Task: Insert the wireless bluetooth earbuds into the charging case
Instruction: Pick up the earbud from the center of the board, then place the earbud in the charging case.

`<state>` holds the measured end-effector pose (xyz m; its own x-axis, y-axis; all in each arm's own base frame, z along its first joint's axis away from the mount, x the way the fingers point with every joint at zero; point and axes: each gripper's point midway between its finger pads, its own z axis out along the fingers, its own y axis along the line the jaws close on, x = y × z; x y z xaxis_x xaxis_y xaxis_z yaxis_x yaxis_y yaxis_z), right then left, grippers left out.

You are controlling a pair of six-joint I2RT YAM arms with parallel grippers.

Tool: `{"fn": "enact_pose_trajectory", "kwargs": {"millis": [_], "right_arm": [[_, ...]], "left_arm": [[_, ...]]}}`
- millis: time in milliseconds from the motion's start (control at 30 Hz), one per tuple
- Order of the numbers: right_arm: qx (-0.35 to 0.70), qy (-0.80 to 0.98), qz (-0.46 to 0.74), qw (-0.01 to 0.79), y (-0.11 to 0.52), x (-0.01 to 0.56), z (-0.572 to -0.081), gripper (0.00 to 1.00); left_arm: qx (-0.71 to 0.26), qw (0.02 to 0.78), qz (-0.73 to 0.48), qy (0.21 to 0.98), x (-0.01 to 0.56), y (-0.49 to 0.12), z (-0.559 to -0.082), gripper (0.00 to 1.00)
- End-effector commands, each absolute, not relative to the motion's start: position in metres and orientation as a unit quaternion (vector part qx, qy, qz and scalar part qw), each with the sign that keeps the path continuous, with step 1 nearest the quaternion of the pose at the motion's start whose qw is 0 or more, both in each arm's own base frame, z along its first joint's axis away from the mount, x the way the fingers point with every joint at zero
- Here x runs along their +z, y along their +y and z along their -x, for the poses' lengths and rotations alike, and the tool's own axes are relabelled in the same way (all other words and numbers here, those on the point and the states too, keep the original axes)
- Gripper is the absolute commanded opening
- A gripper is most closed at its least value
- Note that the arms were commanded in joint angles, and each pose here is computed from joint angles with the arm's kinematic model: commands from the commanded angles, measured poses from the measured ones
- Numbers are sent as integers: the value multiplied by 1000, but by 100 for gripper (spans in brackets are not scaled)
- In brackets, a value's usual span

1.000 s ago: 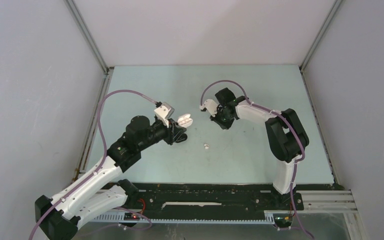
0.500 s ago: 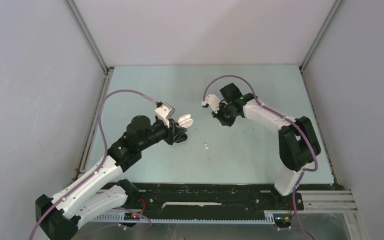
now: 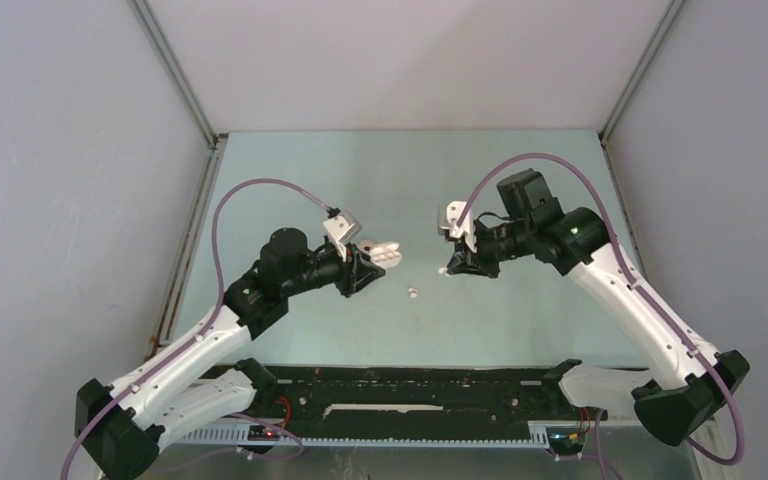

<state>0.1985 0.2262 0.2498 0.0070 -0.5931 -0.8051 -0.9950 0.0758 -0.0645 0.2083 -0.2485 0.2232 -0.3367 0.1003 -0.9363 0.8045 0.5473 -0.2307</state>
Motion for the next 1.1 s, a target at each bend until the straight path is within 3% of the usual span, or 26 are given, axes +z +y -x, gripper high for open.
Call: {"fn": "enact_pose_trajectory", "kwargs": {"millis": [0,467,1067], "right_arm": [[343,612,628,339,242,265,-167,0],[389,608,614,318,281,315,-156,0],[356,611,655,266,308,284,-141,0]], "left_arm": [[-427,473,-381,670,242,-272,-183,0],[-473,432,-494,588,232,-291,-131,0],[-469,440,-522,561,235,-291,-119,0]]}}
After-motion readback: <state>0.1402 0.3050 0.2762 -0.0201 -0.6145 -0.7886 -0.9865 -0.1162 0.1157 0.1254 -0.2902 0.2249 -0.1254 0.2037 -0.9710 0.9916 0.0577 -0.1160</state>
